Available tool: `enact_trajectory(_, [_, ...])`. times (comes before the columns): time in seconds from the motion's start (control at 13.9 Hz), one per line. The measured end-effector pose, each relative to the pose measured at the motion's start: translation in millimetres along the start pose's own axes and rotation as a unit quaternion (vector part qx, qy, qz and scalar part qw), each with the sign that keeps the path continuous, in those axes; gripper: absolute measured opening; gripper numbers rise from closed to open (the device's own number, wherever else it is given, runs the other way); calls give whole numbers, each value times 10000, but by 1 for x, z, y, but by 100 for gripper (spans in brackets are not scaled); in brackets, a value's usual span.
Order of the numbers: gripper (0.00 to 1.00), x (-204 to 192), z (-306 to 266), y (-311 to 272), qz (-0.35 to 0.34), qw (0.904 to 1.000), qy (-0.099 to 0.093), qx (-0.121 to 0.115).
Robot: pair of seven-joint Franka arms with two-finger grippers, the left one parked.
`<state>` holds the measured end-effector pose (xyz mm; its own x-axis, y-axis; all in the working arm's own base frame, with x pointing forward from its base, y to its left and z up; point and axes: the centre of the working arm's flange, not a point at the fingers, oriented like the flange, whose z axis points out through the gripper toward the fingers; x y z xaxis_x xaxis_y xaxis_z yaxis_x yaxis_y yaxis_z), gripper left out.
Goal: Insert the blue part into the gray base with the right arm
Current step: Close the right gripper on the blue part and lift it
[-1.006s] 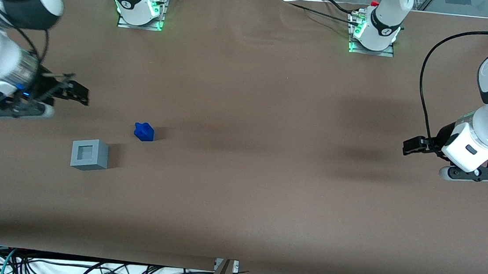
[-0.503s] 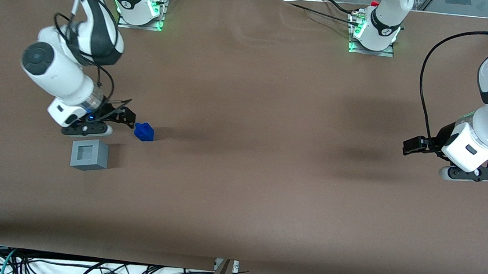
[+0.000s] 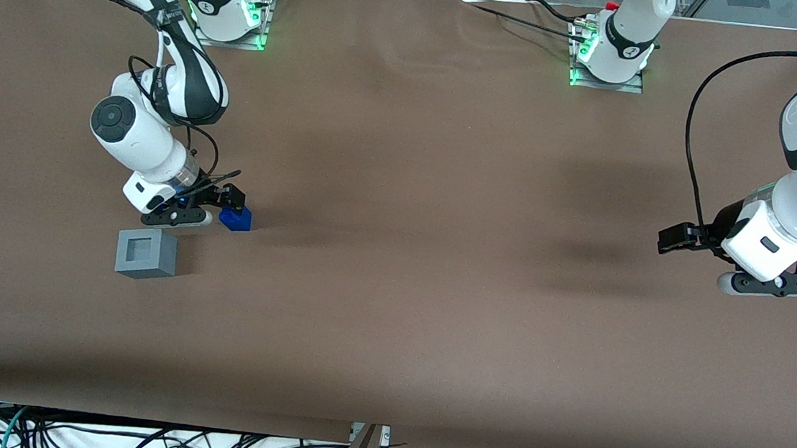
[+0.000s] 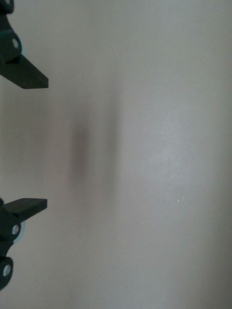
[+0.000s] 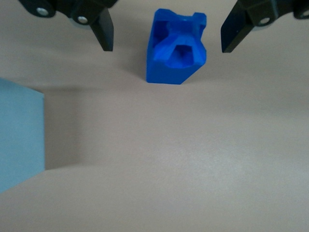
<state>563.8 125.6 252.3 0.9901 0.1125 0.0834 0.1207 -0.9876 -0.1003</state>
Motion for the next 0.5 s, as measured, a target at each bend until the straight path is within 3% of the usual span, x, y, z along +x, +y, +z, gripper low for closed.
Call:
enact_trajectory(0.22, [99, -2, 5, -16, -105, 9999, -14, -9])
enact_trajectory(0.5, [99, -5, 16, -26, -218, 9992, 16, -327])
